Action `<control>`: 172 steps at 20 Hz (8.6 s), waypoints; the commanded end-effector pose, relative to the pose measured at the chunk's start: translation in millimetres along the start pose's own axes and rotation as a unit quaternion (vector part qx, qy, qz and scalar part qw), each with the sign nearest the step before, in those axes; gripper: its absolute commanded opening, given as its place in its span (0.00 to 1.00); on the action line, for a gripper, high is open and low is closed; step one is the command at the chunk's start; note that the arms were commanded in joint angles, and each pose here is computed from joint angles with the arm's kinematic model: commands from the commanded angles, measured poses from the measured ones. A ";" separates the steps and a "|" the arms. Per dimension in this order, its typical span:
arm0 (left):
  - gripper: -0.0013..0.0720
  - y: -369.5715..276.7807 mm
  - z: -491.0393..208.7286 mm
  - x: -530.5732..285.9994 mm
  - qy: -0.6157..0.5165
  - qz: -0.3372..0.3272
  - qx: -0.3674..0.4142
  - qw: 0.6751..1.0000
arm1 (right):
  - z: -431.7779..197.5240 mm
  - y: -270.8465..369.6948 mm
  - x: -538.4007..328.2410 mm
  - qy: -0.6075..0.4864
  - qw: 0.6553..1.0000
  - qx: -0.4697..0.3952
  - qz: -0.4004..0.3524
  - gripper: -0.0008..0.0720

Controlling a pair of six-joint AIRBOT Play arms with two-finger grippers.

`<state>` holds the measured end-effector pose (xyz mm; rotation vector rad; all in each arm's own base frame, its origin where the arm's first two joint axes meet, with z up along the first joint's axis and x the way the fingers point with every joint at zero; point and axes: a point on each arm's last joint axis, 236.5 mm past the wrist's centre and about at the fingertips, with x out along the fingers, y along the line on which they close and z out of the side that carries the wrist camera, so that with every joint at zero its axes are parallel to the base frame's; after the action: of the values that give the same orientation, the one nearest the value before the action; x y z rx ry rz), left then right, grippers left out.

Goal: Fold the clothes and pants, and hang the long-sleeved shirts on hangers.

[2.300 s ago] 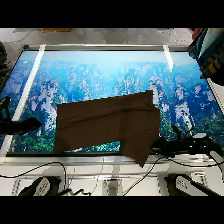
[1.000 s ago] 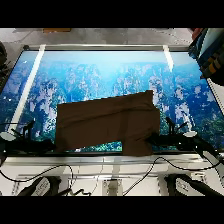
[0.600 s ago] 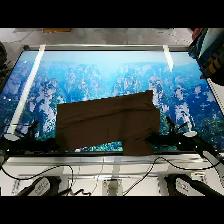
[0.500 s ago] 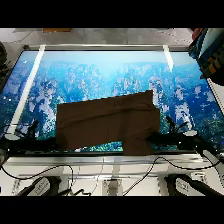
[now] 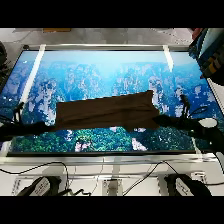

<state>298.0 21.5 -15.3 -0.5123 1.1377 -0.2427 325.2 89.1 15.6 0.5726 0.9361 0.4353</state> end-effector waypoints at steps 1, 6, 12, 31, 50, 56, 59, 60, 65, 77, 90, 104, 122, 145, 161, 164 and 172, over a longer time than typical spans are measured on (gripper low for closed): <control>0.04 -39.9 71.0 -29.5 -0.136 -0.053 0.014 0.989 | 58.7 17.6 -17.4 -0.115 0.993 -0.016 -0.019 0.03; 0.04 -27.2 130.9 -13.7 -0.242 0.027 0.027 0.970 | 117.7 -3.8 12.5 -0.247 0.962 -0.030 -0.115 0.03; 0.04 -24.7 146.4 62.5 -0.246 0.078 0.044 0.965 | 155.1 -33.4 90.8 -0.204 0.969 -0.029 -0.139 0.03; 0.91 -14.6 155.5 72.8 -0.248 0.090 0.038 0.964 | 121.6 -88.1 114.3 -0.024 0.978 -0.116 -0.170 0.64; 0.99 24.8 91.0 123.7 -0.056 0.020 -0.024 0.998 | 95.6 -137.4 24.9 0.217 0.887 -0.231 -0.334 0.63; 0.97 -7.6 107.6 165.2 -0.053 -0.023 0.007 0.998 | 94.5 -129.8 31.8 0.209 0.898 -0.220 -0.317 0.63; 0.45 -11.1 120.2 170.7 -0.079 0.000 0.022 0.997 | 95.2 -119.6 41.0 0.194 0.912 -0.208 -0.295 0.63; 0.24 -14.1 124.6 168.9 -0.083 -0.002 0.026 0.996 | 96.0 -114.8 45.2 0.187 0.918 -0.202 -0.285 0.63; 0.04 -38.5 152.9 119.0 -0.121 0.017 0.114 0.986 | 113.8 -77.9 72.6 0.115 0.958 -0.157 -0.213 0.42; 0.04 -154.9 142.1 -60.1 -0.223 -0.012 0.182 0.958 | 78.7 111.9 207.2 -0.002 0.992 -0.119 -0.050 0.03; 0.04 -207.4 120.9 -74.2 -0.231 -0.056 0.201 0.950 | -63.1 297.8 284.8 0.008 0.990 -0.091 0.111 0.03; 0.04 -390.6 76.5 149.7 -0.167 -0.203 0.143 0.954 | 191.4 42.5 53.8 -0.056 0.980 -0.111 -0.152 0.03; 0.97 -376.6 76.6 152.5 -0.056 -0.237 0.152 0.958 | 99.1 -39.4 129.9 0.142 0.988 0.030 0.046 0.90; 0.04 -204.6 123.3 107.5 -0.024 0.047 0.375 0.926 | 72.0 22.2 198.8 0.138 0.990 -0.005 -0.004 0.03; 0.04 -108.0 200.0 -105.0 -0.172 0.262 0.368 0.876 | 82.3 -313.9 -251.2 -0.151 0.832 0.412 -0.340 0.03; 0.04 -107.2 198.2 -104.2 -0.167 0.261 0.367 0.877 | -0.1 -340.8 -270.1 -0.165 0.736 0.545 -0.365 0.03; 0.04 -109.0 197.8 -103.3 -0.168 0.257 0.366 0.878 | -55.1 -350.8 -260.3 -0.168 0.695 0.580 -0.391 0.97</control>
<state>443.7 25.1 186.0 0.4175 0.7224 -0.0964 190.5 -320.5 -61.6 1.2309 0.9077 -1.0944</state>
